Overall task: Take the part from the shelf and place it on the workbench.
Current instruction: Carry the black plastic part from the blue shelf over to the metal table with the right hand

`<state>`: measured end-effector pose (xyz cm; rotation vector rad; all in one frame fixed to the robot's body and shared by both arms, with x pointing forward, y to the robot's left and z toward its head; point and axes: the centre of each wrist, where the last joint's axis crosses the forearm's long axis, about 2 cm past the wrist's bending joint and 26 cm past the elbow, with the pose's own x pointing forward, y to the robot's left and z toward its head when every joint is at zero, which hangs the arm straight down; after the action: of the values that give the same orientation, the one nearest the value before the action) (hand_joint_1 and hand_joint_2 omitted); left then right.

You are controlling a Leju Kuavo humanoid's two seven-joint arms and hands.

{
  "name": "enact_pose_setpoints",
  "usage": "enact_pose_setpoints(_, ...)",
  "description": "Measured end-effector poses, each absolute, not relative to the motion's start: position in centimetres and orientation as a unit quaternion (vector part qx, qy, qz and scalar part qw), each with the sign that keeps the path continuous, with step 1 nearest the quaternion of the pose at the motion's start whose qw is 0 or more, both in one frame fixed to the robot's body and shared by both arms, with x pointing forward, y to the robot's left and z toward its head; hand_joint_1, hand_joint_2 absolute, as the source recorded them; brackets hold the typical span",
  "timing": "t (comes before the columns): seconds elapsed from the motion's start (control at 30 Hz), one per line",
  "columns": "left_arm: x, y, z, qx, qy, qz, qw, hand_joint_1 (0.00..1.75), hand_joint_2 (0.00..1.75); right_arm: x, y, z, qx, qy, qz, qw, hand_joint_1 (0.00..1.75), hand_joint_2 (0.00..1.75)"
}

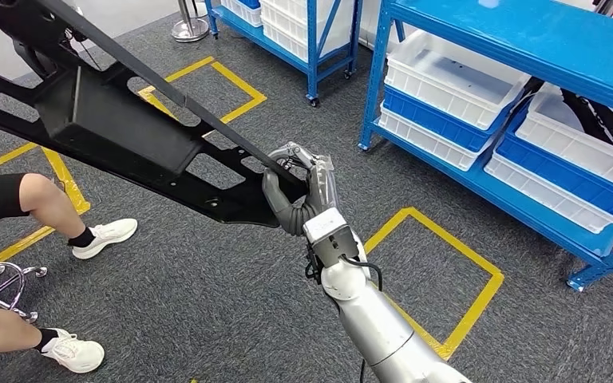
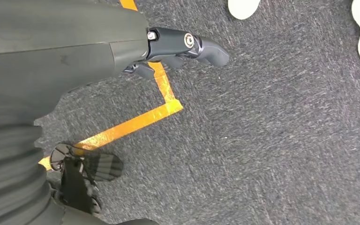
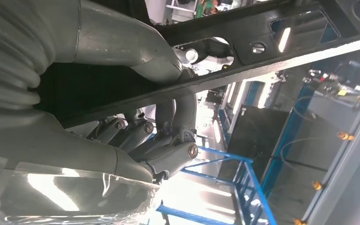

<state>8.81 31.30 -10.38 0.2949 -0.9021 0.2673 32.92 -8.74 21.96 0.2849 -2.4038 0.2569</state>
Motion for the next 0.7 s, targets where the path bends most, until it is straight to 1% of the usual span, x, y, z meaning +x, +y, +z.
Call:
enact_pose_setpoints(0.13,9.3,31.3,-10.3,0.142,-0.439,0.130,0.878,0.00,1.75,32.5,-9.1,21.9,0.108,-0.928,0.097,0.344,1.75,1.75)
enact_pose_setpoints(0.27,9.1,31.2,-10.3,0.140,-0.439,0.135,0.877,0.00,1.75,32.1,-9.4,22.2,0.108,-0.928,0.100,0.342,1.75,1.75)
enact_pose_setpoints(0.43,8.8,31.0,-10.4,0.139,-0.437,0.139,0.878,0.00,1.75,31.7,-10.0,21.2,0.103,-0.924,0.106,0.352,1.75,1.75)
enact_pose_setpoints(0.7,8.0,31.0,-10.5,0.141,-0.431,0.138,0.880,0.00,1.75,31.6,-9.8,21.7,0.107,-0.926,0.102,0.347,1.75,1.75)
